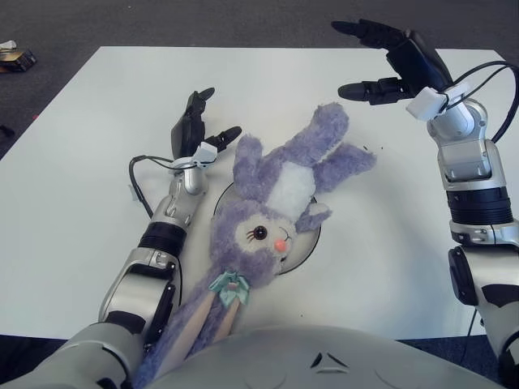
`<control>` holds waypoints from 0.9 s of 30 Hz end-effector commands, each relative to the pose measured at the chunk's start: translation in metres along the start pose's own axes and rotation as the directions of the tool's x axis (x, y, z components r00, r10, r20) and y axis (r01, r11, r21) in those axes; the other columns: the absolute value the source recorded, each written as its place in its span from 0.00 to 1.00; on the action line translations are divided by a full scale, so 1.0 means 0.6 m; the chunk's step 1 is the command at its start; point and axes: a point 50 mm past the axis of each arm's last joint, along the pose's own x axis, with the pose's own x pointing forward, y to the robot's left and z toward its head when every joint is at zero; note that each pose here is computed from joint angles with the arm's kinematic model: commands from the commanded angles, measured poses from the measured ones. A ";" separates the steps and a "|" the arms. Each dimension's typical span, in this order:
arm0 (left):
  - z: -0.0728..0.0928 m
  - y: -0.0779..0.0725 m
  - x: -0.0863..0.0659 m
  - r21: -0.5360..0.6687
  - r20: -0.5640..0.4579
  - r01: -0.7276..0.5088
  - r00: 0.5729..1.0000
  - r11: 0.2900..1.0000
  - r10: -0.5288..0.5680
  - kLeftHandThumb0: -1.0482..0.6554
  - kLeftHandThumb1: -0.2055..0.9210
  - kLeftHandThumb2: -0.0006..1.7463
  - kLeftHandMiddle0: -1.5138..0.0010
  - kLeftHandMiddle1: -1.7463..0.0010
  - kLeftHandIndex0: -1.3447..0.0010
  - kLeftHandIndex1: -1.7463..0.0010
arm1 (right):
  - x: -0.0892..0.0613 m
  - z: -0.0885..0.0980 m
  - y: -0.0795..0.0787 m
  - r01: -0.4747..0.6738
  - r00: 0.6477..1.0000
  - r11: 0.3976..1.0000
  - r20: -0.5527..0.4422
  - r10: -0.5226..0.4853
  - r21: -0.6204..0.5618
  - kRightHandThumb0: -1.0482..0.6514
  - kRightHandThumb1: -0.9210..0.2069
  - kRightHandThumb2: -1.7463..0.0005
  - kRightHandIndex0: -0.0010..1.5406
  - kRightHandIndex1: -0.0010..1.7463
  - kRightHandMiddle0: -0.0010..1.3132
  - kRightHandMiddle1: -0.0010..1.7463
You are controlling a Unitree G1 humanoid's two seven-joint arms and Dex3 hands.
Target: Put the doll into the plate.
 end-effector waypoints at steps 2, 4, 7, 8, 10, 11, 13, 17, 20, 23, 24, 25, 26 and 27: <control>-0.002 0.006 -0.001 -0.031 -0.006 -0.011 1.000 0.999 0.011 0.49 1.00 0.09 0.66 0.99 0.78 0.62 | -0.019 -0.021 -0.004 0.109 0.986 0.991 -0.138 -0.097 0.079 0.48 0.00 0.93 0.45 0.02 0.52 0.06; -0.003 0.007 -0.001 -0.036 -0.009 -0.011 1.000 0.999 0.011 0.49 1.00 0.09 0.66 0.99 0.78 0.61 | -0.023 -0.025 -0.002 0.120 0.981 0.989 -0.164 -0.104 0.086 0.47 0.00 0.93 0.45 0.02 0.52 0.06; -0.004 0.008 0.000 -0.041 -0.011 -0.011 1.000 0.999 0.011 0.49 1.00 0.09 0.66 0.99 0.79 0.61 | -0.027 -0.029 -0.002 0.126 0.977 0.988 -0.187 -0.107 0.090 0.46 0.00 0.93 0.46 0.02 0.52 0.06; -0.005 0.009 0.000 -0.045 -0.014 -0.012 1.000 0.999 0.012 0.50 1.00 0.09 0.66 0.99 0.79 0.61 | -0.033 -0.035 -0.001 0.131 0.973 0.987 -0.203 -0.110 0.095 0.46 0.00 0.94 0.46 0.02 0.53 0.06; -0.006 0.010 0.001 -0.049 -0.017 -0.014 1.000 0.999 0.013 0.50 1.00 0.09 0.66 0.99 0.79 0.61 | -0.043 -0.044 -0.001 0.142 0.967 0.985 -0.228 -0.116 0.101 0.45 0.00 0.94 0.46 0.02 0.53 0.06; -0.007 0.010 0.001 -0.049 -0.018 -0.014 1.000 0.999 0.013 0.50 1.00 0.09 0.66 0.99 0.79 0.61 | -0.045 -0.046 0.000 0.147 0.965 0.984 -0.235 -0.119 0.103 0.45 0.00 0.94 0.47 0.02 0.53 0.06; -0.007 0.011 0.001 -0.050 -0.019 -0.015 1.000 0.999 0.014 0.50 1.00 0.09 0.65 0.99 0.79 0.61 | -0.047 -0.048 0.000 0.151 0.963 0.983 -0.240 -0.122 0.105 0.45 0.00 0.94 0.47 0.02 0.53 0.06; -0.011 0.013 0.003 -0.055 -0.025 -0.017 1.000 0.998 0.016 0.50 1.00 0.08 0.65 0.99 0.79 0.61 | -0.065 -0.069 0.004 0.245 0.926 0.959 -0.327 -0.188 0.142 0.45 0.00 0.94 0.52 0.04 0.55 0.07; -0.014 0.014 0.004 -0.064 -0.031 -0.020 0.999 0.998 0.018 0.50 1.00 0.08 0.64 0.99 0.79 0.61 | -0.075 -0.088 0.011 0.317 0.894 0.929 -0.389 -0.224 0.193 0.46 0.00 0.94 0.57 0.06 0.57 0.08; -0.015 0.014 0.004 -0.070 -0.033 -0.022 0.999 0.997 0.019 0.50 1.00 0.08 0.63 0.99 0.78 0.61 | -0.080 -0.097 0.015 0.352 0.875 0.910 -0.421 -0.238 0.218 0.46 0.00 0.94 0.59 0.07 0.58 0.09; -0.015 0.014 0.004 -0.071 -0.033 -0.022 0.999 0.997 0.019 0.50 1.00 0.08 0.63 0.99 0.78 0.61 | -0.080 -0.097 0.015 0.353 0.875 0.910 -0.421 -0.239 0.219 0.46 0.00 0.94 0.60 0.07 0.58 0.09; -0.015 0.014 0.004 -0.130 -0.039 -0.028 0.999 0.991 0.023 0.50 1.00 0.08 0.63 0.99 0.78 0.61 | -0.085 -0.101 0.020 0.395 0.864 0.876 -0.437 -0.250 0.278 0.46 0.00 0.94 0.60 0.07 0.58 0.09; -0.015 0.014 0.004 -0.174 -0.042 -0.034 0.999 0.984 0.027 0.49 1.00 0.09 0.60 0.98 0.76 0.61 | -0.089 -0.104 0.023 0.425 0.855 0.847 -0.450 -0.260 0.320 0.52 0.00 0.93 0.54 0.29 0.48 0.34; -0.015 0.015 0.004 -0.204 -0.044 -0.039 0.999 0.978 0.031 0.49 1.00 0.09 0.58 0.98 0.75 0.61 | -0.092 -0.106 0.026 0.446 0.848 0.825 -0.458 -0.266 0.347 0.55 0.00 0.91 0.50 0.44 0.41 0.50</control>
